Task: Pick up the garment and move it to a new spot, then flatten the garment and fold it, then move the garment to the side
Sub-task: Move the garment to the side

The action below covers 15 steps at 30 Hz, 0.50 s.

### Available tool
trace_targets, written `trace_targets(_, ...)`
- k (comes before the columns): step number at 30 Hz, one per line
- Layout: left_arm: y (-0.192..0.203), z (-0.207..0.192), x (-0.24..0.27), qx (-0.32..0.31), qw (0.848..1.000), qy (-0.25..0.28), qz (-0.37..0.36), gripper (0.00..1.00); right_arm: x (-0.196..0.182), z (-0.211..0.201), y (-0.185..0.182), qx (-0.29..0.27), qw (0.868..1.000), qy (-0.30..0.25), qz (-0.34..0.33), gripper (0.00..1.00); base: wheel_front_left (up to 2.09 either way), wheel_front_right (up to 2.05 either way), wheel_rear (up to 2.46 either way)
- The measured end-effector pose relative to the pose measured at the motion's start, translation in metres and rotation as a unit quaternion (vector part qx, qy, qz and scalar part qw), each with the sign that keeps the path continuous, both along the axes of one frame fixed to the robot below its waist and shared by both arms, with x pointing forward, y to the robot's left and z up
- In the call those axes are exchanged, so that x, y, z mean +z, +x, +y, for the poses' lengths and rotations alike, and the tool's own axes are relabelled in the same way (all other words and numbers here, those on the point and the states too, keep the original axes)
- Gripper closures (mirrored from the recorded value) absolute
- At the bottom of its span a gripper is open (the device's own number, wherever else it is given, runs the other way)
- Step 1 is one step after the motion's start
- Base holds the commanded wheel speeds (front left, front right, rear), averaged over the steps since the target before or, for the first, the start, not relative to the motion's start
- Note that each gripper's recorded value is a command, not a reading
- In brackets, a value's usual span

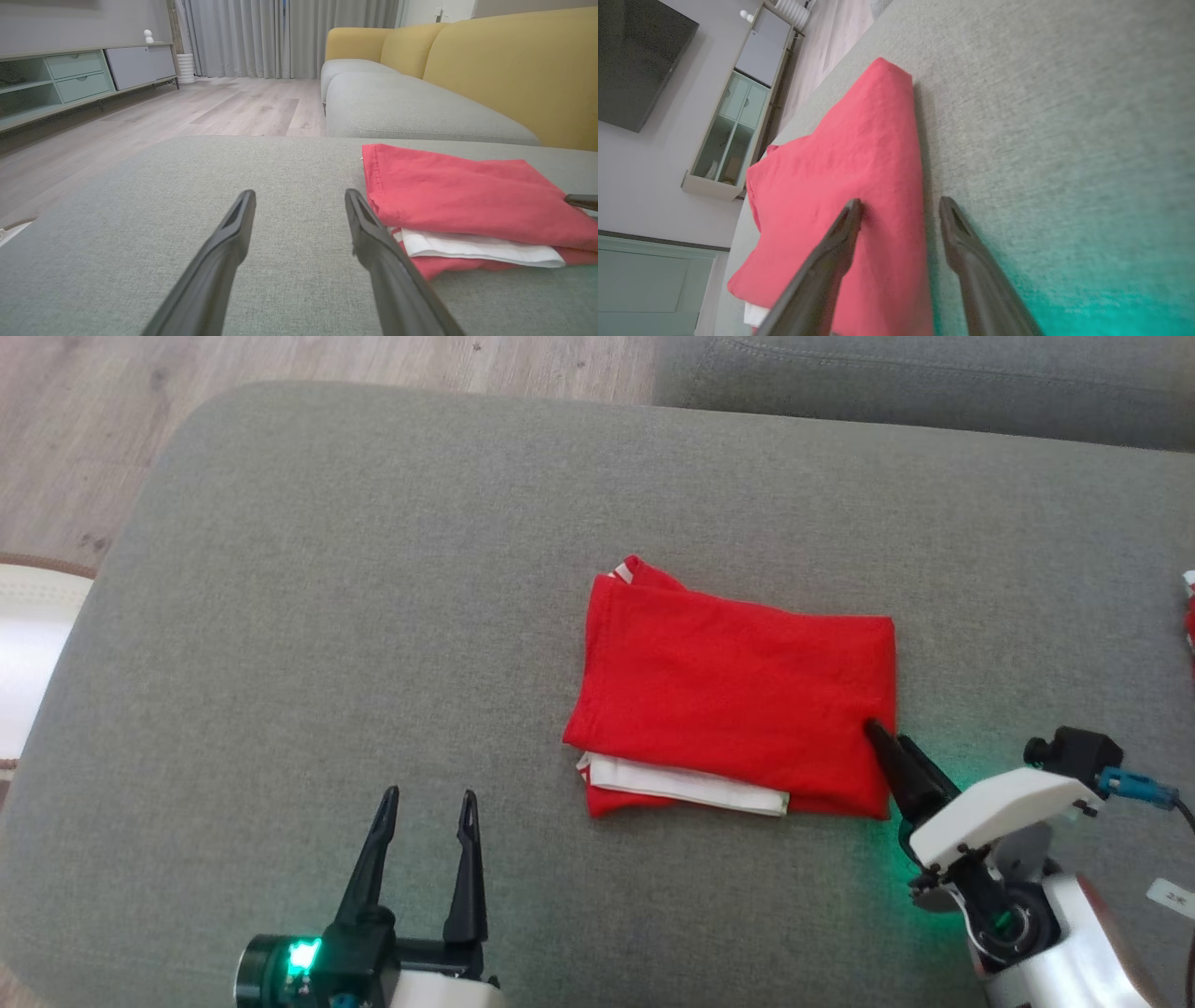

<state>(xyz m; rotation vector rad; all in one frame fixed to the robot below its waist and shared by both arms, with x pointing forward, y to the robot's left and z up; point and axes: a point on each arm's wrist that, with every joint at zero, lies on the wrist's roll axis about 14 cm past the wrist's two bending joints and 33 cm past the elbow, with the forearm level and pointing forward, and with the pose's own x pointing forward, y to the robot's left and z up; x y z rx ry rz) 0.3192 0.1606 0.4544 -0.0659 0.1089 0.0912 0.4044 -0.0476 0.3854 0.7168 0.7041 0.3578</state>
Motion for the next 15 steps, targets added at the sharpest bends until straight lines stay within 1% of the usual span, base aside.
trace_targets(1,0.0,0.0,0.0,0.003,1.0,0.0,0.001,0.0,0.001,0.002,0.001,-0.001,1.0,0.006,0.001,1.0,0.0,0.0,0.0)
trace_targets(4,0.002,-0.001,-0.001,0.002,1.0,0.001,0.001,0.0,0.004,0.002,0.001,-0.006,1.0,0.019,0.003,1.0,0.0,0.0,0.0)
trace_targets(8,0.007,-0.007,-0.002,-0.009,1.0,-0.001,0.003,0.0,0.008,-0.006,0.003,-0.014,1.0,0.018,-0.005,1.0,0.0,0.0,0.0)
trace_targets(11,0.011,-0.015,-0.004,-0.022,1.0,-0.003,0.006,0.0,0.011,-0.027,0.008,-0.024,0.999,-0.003,-0.021,1.0,0.0,0.0,0.0)
trace_targets(14,0.019,-0.025,-0.005,-0.042,0.999,-0.004,0.006,0.0,0.017,-0.063,0.017,-0.042,0.998,-0.039,-0.037,1.0,0.0,0.0,0.0)
trace_targets(15,0.019,-0.025,-0.005,-0.042,0.999,-0.004,0.006,0.0,0.017,-0.063,0.017,-0.042,0.998,-0.039,-0.037,1.0,0.0,0.0,0.0)
